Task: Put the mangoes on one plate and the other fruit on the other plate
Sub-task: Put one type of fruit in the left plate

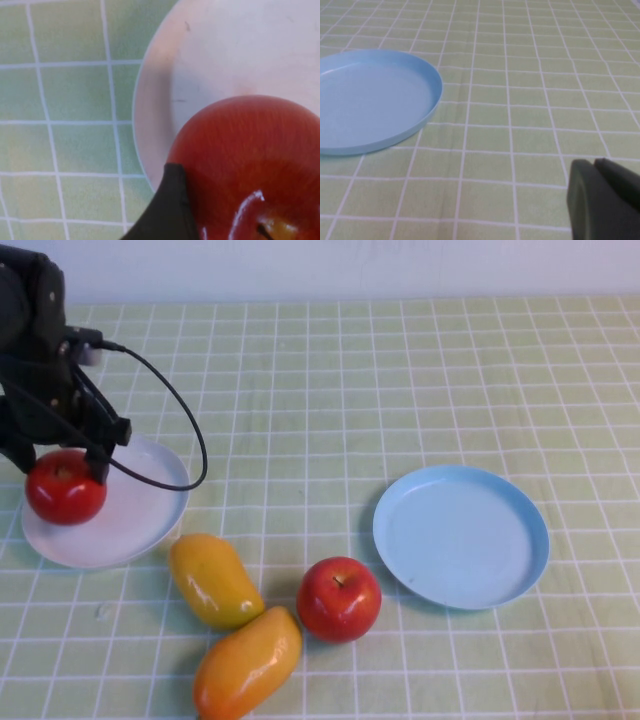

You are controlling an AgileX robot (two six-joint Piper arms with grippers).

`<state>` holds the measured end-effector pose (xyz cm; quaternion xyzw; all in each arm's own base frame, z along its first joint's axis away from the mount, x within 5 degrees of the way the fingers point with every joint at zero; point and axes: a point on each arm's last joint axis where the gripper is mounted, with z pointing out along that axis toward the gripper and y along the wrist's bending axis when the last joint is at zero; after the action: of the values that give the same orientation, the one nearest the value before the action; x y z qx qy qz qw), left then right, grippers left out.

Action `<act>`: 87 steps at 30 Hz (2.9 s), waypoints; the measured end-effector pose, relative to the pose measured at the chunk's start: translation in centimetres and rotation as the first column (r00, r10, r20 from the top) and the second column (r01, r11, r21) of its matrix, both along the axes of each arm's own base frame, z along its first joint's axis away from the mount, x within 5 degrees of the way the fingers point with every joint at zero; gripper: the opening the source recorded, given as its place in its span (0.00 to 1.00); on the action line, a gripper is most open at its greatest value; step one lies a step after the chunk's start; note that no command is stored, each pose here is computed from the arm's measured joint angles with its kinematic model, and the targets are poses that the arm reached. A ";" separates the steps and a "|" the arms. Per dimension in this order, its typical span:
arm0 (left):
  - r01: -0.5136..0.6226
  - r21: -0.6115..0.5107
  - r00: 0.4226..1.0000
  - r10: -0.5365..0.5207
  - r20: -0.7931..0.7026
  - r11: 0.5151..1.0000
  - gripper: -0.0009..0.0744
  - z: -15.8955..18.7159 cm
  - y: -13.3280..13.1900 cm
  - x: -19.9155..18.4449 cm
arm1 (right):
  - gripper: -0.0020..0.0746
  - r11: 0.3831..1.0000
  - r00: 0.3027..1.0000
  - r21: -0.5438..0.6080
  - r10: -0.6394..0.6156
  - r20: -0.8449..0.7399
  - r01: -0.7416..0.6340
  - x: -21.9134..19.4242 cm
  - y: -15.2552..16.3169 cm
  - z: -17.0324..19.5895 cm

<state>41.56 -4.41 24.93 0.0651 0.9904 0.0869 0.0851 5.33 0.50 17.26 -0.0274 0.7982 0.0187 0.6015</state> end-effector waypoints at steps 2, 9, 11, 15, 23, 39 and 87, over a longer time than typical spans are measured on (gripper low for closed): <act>0.000 0.004 1.000 0.000 -0.016 1.000 0.80 -0.7 0.0 0.2 | 0.00 1.000 1.000 0.000 0.000 0.000 0.000 0.0 0.0 0.0; 0.027 0.033 0.999 -0.026 -0.031 0.999 0.83 -1.4 0.0 0.5 | 0.01 1.000 1.000 0.000 0.000 0.000 0.000 0.0 0.0 0.0; 0.031 0.039 0.999 -0.029 -0.030 0.999 0.88 -1.4 0.0 0.5 | 0.01 1.000 1.000 0.000 0.000 0.000 0.000 0.0 0.0 0.0; 0.042 0.060 0.999 -0.041 -0.028 0.997 0.90 -1.4 0.1 0.5 | 0.01 1.000 1.000 0.000 0.000 0.000 0.000 0.0 0.0 0.0; 0.057 0.060 0.997 -0.060 0.053 0.997 0.90 2.0 -0.4 -0.5 | 0.00 1.000 1.000 0.000 0.000 0.000 0.000 0.0 0.0 0.0; 0.044 0.025 0.995 -0.046 0.087 0.999 0.90 3.2 -0.6 -1.0 | 0.00 1.000 1.000 0.000 0.000 0.000 0.000 0.0 0.0 0.0; 0.175 -0.093 0.984 -0.171 0.047 0.980 0.90 2.1 -3.8 -1.2 | 0.01 1.000 1.000 0.000 0.000 0.000 0.000 0.0 0.0 0.0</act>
<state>40.32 -8.24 27.05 0.1450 0.9822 0.0325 0.1147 5.33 0.50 17.26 -0.0274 0.7982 0.0187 0.6015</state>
